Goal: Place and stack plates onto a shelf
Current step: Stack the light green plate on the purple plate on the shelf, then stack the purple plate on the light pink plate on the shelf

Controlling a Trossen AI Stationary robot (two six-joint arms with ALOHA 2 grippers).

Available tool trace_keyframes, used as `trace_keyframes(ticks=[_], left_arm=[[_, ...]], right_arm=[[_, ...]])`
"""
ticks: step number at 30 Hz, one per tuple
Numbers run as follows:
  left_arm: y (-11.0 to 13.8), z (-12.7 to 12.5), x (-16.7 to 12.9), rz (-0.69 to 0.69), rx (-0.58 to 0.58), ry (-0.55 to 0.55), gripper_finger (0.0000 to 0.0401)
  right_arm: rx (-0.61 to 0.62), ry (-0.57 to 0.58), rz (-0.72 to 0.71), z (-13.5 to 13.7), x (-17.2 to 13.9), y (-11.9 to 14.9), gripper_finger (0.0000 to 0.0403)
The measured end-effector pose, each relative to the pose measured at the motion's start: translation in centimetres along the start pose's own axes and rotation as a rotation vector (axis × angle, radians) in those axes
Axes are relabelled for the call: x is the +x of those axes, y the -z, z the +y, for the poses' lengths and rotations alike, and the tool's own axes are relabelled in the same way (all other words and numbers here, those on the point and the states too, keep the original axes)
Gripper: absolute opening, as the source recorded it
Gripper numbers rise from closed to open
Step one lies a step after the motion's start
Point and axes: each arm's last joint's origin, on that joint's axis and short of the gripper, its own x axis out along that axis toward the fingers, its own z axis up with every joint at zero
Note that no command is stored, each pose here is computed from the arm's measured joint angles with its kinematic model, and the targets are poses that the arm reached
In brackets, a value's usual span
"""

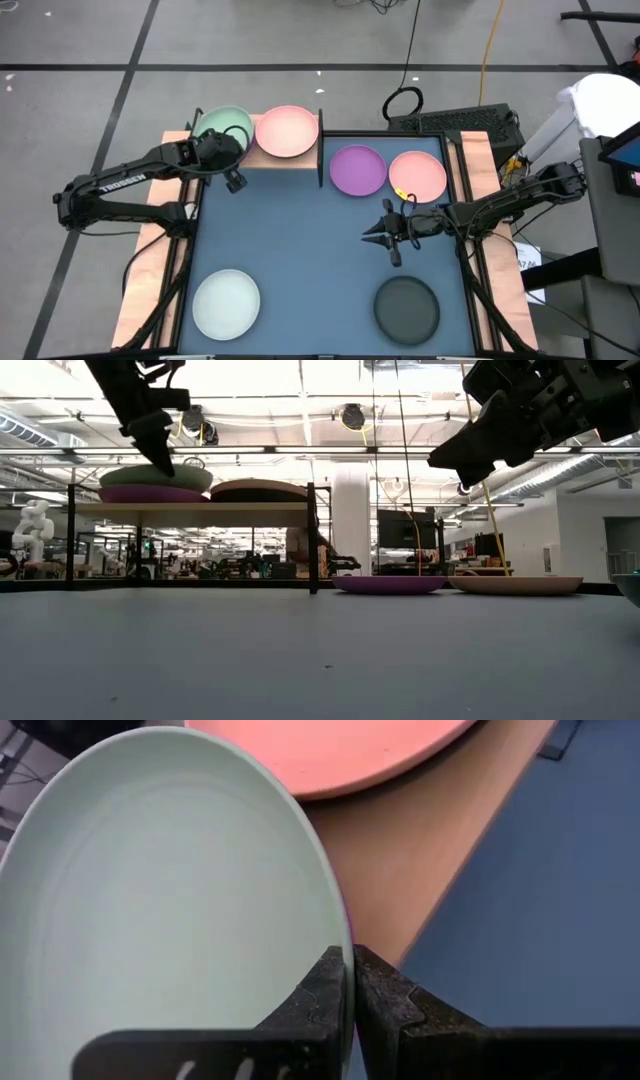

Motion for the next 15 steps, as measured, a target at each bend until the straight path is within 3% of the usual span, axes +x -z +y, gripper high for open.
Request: trace_keyframes(ticks=[10, 15], left_arm=[[-0.03, -0.02, 0.00, -0.003, -0.010, 0.006, 0.0102], [-0.13, -0.01, 0.00, -0.013, -0.031, 0.006, 0.0119]], right_arm=[[0.002, 0.000, 0.000, 0.00, 0.00, 0.00, 0.0057], [0.002, 0.000, 0.000, 0.00, 0.00, 0.00, 0.0057]])
